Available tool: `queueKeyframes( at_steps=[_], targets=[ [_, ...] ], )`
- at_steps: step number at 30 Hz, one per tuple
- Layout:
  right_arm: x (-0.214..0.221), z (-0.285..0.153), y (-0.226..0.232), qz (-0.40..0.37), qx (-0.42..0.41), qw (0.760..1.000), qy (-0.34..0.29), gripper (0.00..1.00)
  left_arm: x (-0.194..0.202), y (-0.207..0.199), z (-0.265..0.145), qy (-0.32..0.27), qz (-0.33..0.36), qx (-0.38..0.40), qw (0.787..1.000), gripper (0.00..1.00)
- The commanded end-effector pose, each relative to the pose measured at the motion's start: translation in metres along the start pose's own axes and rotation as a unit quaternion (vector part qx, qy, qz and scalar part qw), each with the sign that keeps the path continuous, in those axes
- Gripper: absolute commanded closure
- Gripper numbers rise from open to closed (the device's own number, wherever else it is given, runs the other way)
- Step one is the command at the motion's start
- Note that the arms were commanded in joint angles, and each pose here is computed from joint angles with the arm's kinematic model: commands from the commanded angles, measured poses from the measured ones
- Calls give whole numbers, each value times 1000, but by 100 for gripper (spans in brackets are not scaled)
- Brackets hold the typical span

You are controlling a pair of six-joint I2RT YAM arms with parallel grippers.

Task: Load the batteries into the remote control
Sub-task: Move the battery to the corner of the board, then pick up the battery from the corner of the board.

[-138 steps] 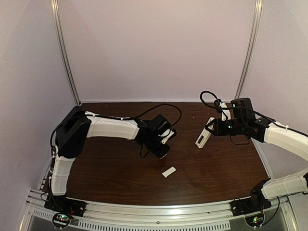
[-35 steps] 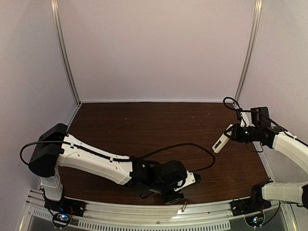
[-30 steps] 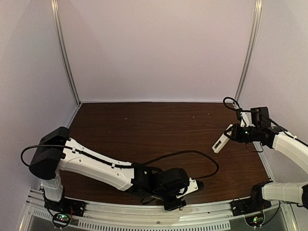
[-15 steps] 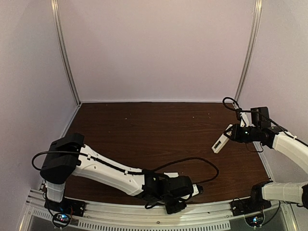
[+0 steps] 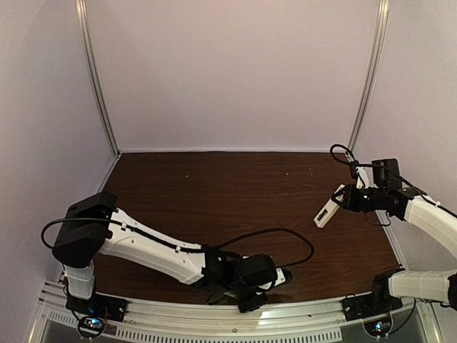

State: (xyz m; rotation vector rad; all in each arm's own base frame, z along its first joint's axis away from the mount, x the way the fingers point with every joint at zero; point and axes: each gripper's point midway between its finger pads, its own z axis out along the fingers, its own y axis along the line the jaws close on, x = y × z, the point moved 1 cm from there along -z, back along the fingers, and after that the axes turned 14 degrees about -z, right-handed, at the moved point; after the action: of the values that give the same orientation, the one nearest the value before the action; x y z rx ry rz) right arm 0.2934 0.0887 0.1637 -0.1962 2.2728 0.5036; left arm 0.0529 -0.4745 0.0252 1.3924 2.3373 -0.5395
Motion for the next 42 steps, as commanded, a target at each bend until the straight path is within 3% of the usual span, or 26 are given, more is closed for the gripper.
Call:
queueKeyframes(
  at_steps=[1, 11, 21, 27, 34, 42],
  targets=[
    [-1, 1, 0, -4, -6, 1000, -8, 100, 18, 21, -5, 25, -3, -19, 999, 56],
    [-1, 1, 1, -3, -9, 1000, -8, 100, 38, 36, -20, 35, -37, -29, 998, 52],
    [0, 2, 1, -4, -11, 1000, -7, 100, 32, 60, -58, -6, -91, -46, 995, 37],
    [0, 2, 2, -4, -12, 1000, -7, 100, 34, 56, -60, 2, -93, -24, 995, 39],
    [1, 4, 9, -1, -39, 999, -3, 100, 35, 23, -52, 5, -30, 26, 999, 41],
    [6, 7, 37, 21, -136, 990, -9, 100, 39, 35, -31, 22, -30, -29, 999, 51]
  ],
)
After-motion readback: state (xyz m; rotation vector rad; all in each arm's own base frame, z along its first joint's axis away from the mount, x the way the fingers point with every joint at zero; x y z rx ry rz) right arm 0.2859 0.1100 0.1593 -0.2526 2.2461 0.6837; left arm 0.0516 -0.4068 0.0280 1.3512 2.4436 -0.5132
